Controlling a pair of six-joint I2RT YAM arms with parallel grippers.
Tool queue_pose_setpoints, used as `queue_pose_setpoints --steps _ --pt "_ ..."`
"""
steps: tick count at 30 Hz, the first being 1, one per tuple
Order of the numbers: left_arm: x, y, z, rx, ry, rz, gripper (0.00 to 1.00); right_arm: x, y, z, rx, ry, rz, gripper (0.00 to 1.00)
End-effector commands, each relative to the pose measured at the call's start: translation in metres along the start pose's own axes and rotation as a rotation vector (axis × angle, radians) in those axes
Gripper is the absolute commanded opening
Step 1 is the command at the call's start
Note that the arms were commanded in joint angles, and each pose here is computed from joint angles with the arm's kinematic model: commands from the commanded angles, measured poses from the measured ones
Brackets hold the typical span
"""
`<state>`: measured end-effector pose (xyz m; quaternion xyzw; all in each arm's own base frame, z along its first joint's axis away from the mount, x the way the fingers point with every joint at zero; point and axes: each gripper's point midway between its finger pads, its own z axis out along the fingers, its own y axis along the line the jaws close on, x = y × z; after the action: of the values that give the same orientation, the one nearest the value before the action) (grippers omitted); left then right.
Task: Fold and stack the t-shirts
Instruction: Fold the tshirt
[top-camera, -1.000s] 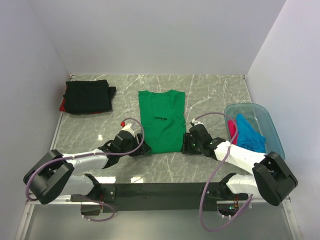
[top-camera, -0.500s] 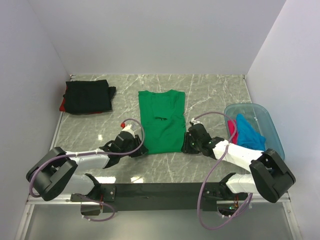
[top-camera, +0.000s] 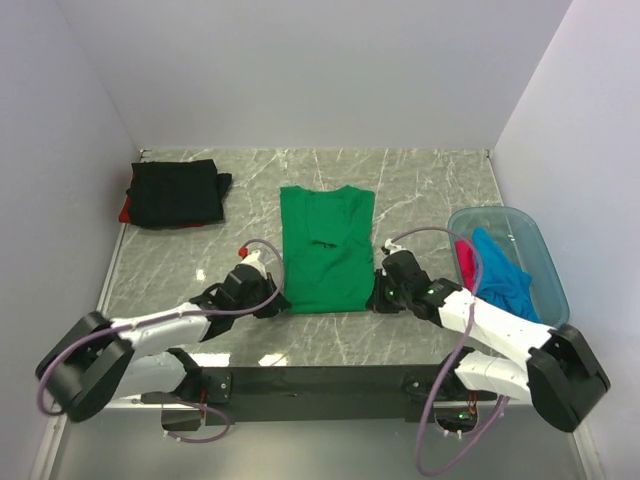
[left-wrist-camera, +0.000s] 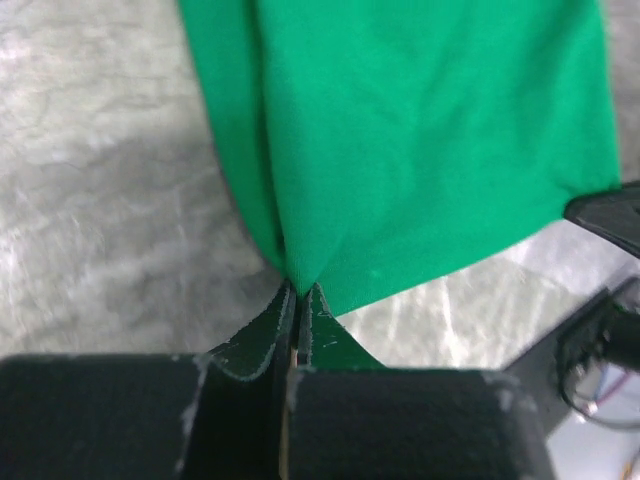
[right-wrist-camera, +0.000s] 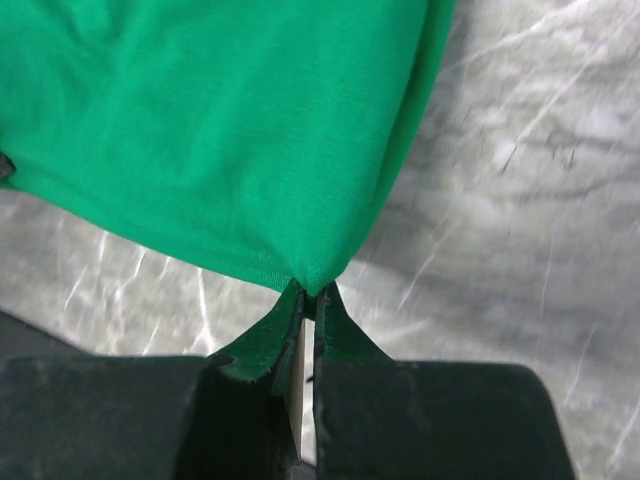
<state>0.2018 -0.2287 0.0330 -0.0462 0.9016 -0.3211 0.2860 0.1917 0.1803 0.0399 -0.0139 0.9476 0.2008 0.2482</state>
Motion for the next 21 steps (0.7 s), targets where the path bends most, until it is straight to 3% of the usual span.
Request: queue_pose_setpoints --steps 1,8,21 --pt "0.009 -0.006 -0.017 0.035 0.048 0.046 0.01 0.006 0.003 -0.020 -0.006 0.036 -0.028 0.00" --pt "0.016 -0.033 -0.053 0.130 0.101 0.074 0.01 0.027 0.018 -0.052 -0.062 0.124 -0.083 0.00" --pt "0.070 -0.073 -0.107 0.329 0.329 0.107 0.00 0.080 0.040 -0.113 -0.183 0.387 -0.198 0.00"
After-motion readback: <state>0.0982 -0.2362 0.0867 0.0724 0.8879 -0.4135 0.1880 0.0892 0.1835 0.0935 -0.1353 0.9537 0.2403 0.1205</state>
